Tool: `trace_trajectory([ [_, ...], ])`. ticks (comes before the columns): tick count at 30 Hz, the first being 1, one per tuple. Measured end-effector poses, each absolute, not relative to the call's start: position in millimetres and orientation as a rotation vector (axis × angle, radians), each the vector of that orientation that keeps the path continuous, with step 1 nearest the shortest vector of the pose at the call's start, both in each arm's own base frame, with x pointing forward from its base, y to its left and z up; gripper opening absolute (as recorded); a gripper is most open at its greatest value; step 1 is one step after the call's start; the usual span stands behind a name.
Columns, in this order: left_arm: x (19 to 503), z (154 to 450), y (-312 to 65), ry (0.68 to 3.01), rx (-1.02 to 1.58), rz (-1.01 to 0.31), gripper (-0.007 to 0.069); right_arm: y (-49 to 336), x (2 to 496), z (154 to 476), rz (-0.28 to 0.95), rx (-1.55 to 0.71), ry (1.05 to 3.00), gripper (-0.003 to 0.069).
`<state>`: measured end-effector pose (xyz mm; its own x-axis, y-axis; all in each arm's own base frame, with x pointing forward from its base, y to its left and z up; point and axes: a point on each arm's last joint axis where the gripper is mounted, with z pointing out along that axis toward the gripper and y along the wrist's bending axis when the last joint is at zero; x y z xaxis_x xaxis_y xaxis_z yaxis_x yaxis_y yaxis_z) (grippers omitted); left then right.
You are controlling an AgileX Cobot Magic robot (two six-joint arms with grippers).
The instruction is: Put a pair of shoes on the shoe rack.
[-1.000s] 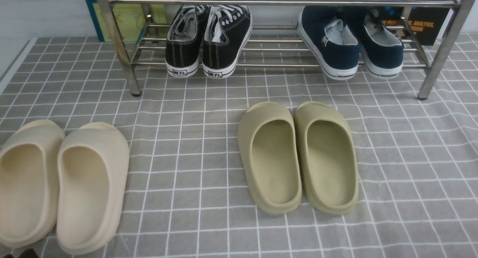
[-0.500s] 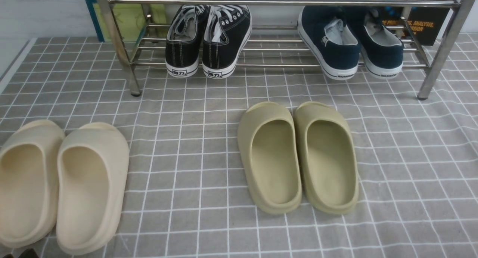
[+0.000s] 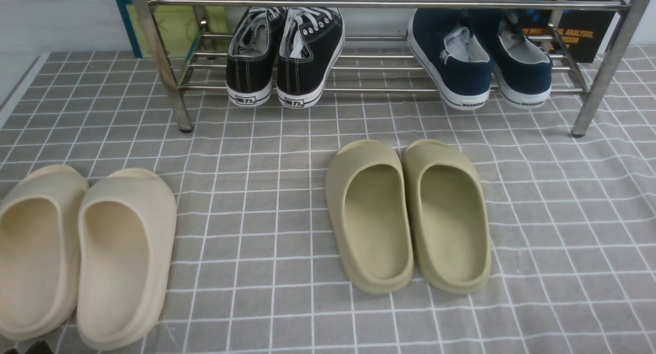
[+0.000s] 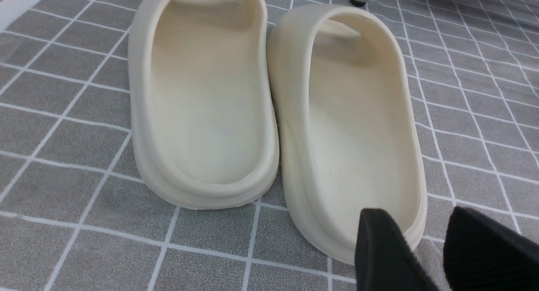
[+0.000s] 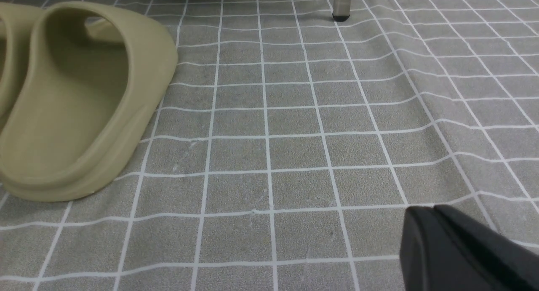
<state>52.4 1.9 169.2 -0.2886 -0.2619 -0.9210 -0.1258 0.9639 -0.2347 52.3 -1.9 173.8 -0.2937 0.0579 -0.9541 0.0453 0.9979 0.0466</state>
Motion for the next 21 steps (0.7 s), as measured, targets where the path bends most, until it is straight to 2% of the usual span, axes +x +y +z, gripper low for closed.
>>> trace_trajectory([
  [21,52.4,169.2,1.9,1.868,-0.283,-0.136,0.0238,-1.9,52.3,173.7,0.013,0.075,1.871,0.0048],
])
